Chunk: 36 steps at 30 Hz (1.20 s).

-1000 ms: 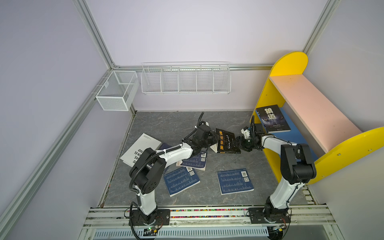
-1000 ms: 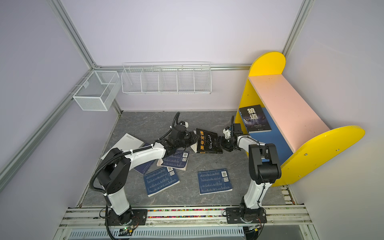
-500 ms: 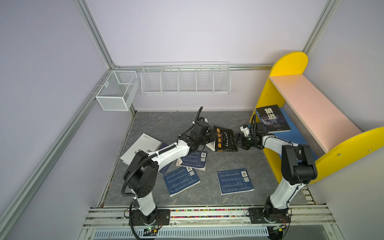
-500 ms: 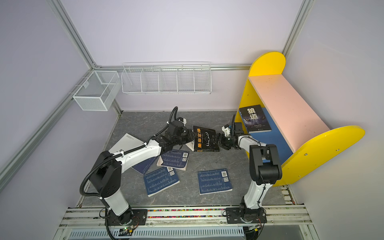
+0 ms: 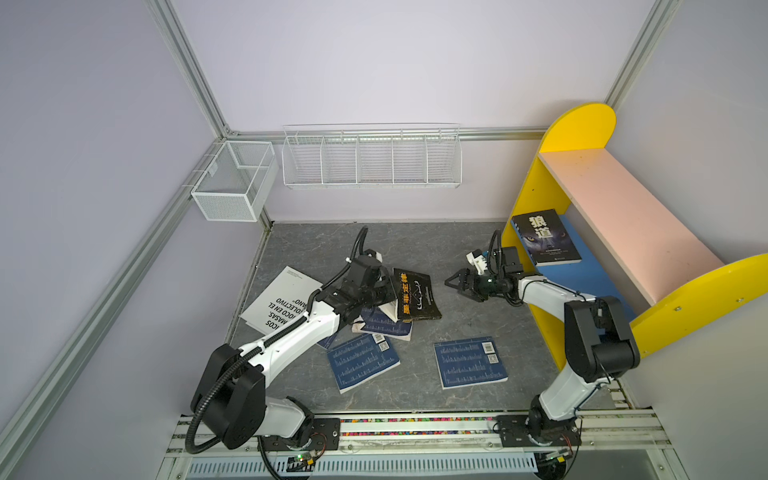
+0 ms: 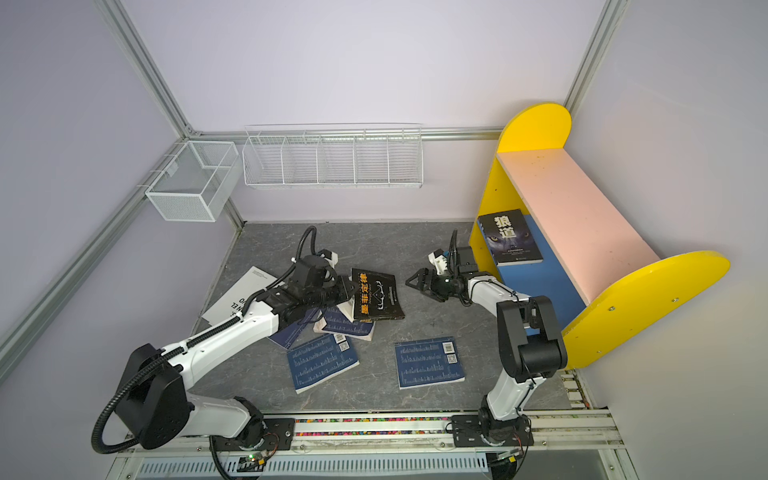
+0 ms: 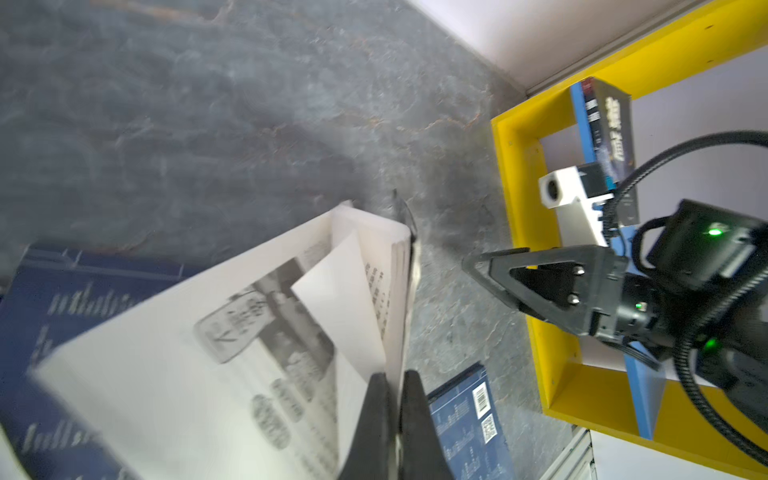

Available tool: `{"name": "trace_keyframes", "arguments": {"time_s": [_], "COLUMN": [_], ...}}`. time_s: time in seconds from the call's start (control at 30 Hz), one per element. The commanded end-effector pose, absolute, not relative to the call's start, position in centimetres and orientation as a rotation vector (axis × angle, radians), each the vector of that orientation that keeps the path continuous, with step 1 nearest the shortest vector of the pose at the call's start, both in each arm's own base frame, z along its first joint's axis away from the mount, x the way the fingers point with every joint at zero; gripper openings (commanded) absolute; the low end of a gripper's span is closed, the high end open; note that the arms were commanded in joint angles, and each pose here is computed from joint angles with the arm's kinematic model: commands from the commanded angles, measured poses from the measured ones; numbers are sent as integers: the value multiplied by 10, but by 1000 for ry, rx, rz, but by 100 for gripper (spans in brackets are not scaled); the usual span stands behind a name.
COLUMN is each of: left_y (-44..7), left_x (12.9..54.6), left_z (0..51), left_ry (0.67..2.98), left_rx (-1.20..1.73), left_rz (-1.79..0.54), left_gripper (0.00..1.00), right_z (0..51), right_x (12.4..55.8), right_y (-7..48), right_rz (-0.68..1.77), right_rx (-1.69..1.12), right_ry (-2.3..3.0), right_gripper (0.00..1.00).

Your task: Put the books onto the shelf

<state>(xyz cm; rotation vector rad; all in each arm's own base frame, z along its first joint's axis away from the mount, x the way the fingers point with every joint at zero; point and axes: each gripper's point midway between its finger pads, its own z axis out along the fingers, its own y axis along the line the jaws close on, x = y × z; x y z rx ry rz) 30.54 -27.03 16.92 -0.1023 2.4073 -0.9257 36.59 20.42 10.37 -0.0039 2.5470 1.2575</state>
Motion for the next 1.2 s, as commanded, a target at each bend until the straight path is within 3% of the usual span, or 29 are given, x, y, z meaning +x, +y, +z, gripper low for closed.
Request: {"name": "trace_keyframes", "arguments": {"time_s": [0.0, 0.07, 0.2, 0.23, 0.33, 0.63, 0.87, 1.17], "left_y": [-251, -235, -205, -199, -191, -210, -233, -225], "left_x": [284, 277, 264, 261, 248, 221, 226, 229], "left_z": [137, 125, 114, 112, 101, 80, 73, 36], "left_ry": [2474, 2478, 2466, 2463, 2463, 2530, 2525, 2553], "left_rx": [-207, -269, -389, -422, -488, -425, -346, -420], "left_rz": [-886, -838, -741, -732, -768, -975, -1098, -1020], "left_gripper": [0, 1, 47, 55, 65, 74, 78, 78], "right_z": [92, 85, 70, 65, 51, 40, 29, 14], "right_x": [357, 356, 354, 354, 351, 317, 304, 300], "right_y": [226, 238, 256, 258, 254, 236, 240, 249], "right_rz": [1213, 1203, 1159, 1127, 1011, 766, 821, 857], "right_rx": [-54, -72, -128, -141, -147, -235, -222, -233], "right_ry": [2585, 2595, 2648, 2670, 2736, 2864, 2888, 2916], "right_gripper": [83, 82, 77, 76, 74, 75, 65, 56]}}
